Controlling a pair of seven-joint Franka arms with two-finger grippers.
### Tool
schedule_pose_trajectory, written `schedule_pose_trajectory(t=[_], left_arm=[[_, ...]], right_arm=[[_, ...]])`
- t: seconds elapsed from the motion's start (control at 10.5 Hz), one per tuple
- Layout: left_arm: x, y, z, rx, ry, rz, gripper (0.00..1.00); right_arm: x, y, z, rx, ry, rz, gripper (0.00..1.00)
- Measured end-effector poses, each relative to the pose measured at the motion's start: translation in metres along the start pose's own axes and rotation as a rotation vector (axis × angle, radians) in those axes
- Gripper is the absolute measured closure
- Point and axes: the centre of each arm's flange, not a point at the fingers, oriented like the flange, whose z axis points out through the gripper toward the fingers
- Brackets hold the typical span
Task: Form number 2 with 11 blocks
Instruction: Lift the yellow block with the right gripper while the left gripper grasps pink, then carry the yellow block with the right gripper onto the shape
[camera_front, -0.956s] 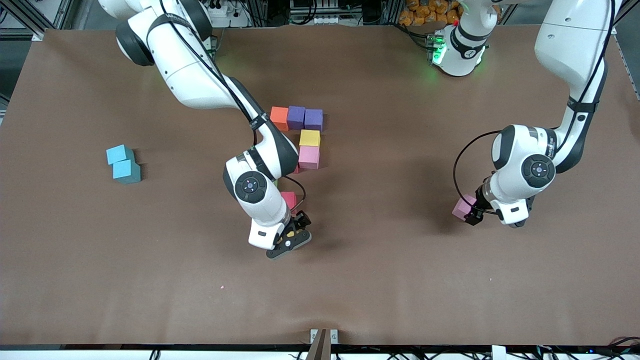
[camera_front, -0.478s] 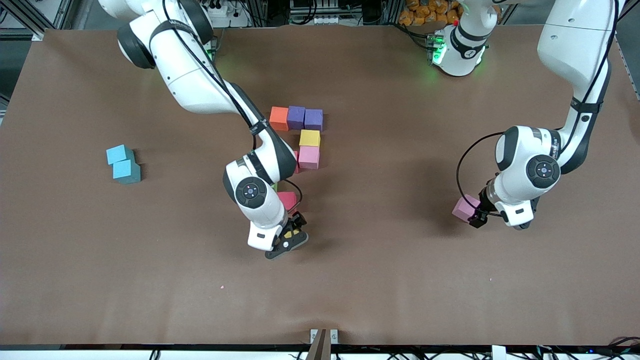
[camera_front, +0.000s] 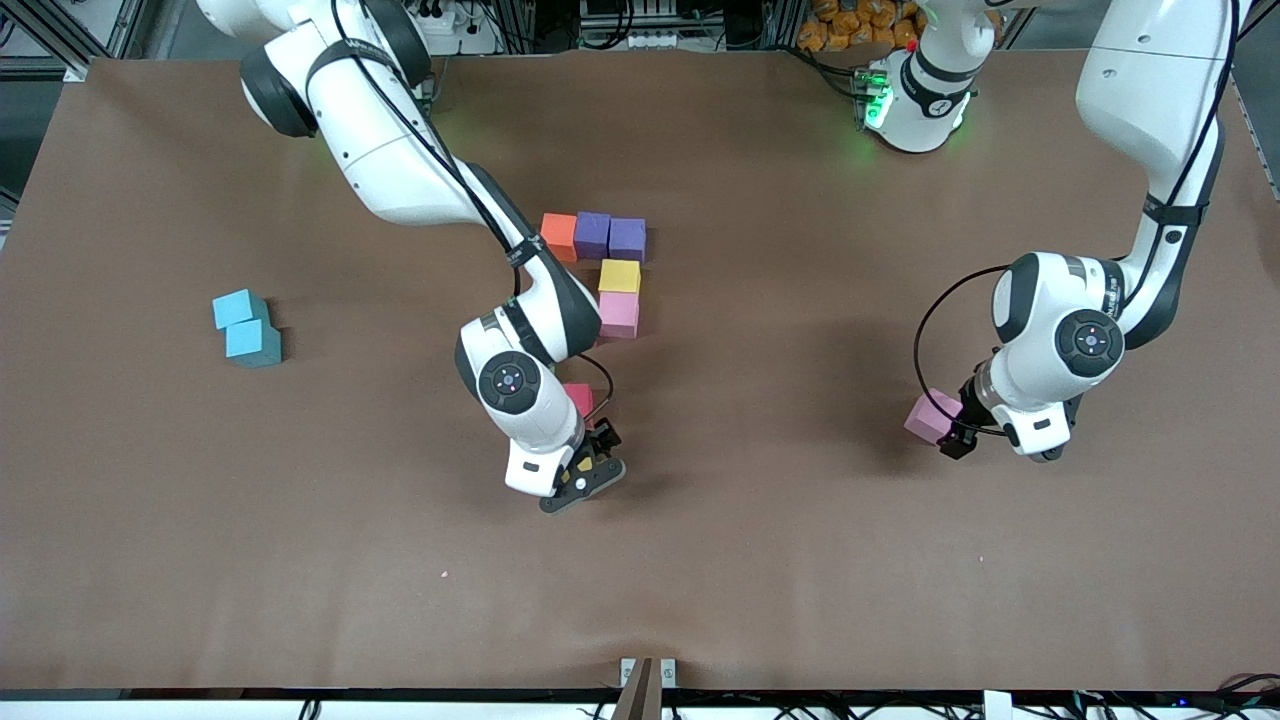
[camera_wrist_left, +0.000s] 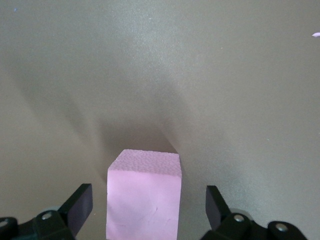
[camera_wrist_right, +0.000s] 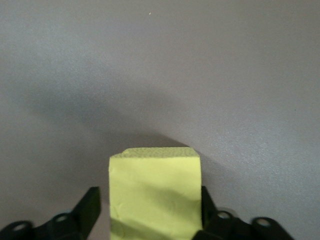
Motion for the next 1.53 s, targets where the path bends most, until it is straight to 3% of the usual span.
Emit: schedule_pose_trajectory(t=[0.19,0.57,0.86,1.05,1.24,1.53], left_arm=[[0.0,0.0,-0.001,-0.001,0.001,-0.001,0.0],[0.0,0.001,-0.002,-0.003,0.001,-0.007,0.0],[0.001,0.001,-0.003,-0.005,0.002,-0.025,0.0],[0.0,0.001,-0.003,-0.005,0.002,-0.044,0.0],[0.0,0.002,-0.003,-0.006,0.002,-0.058,0.0],[-0.003,0.003,-0.003,-0.007,0.0,-0.078,0.0]], right_arm=[[0.001,0.001,-0.001,-0.005,0.003,-0.002,0.42],[0.016,0.006,-0.033,-0.034,0.083,-0.235,0.47],[0.017,-0.062,-0.067,-0.018,0.1,-0.413,0.47],[0.009,-0.099,-0.062,-0.008,0.092,-0.601,0.47],[0.003,-0.091,-0.05,0.055,0.08,-0.739,0.47],[-0.007,-0.068,-0.035,0.12,0.002,-0.911,0.47]])
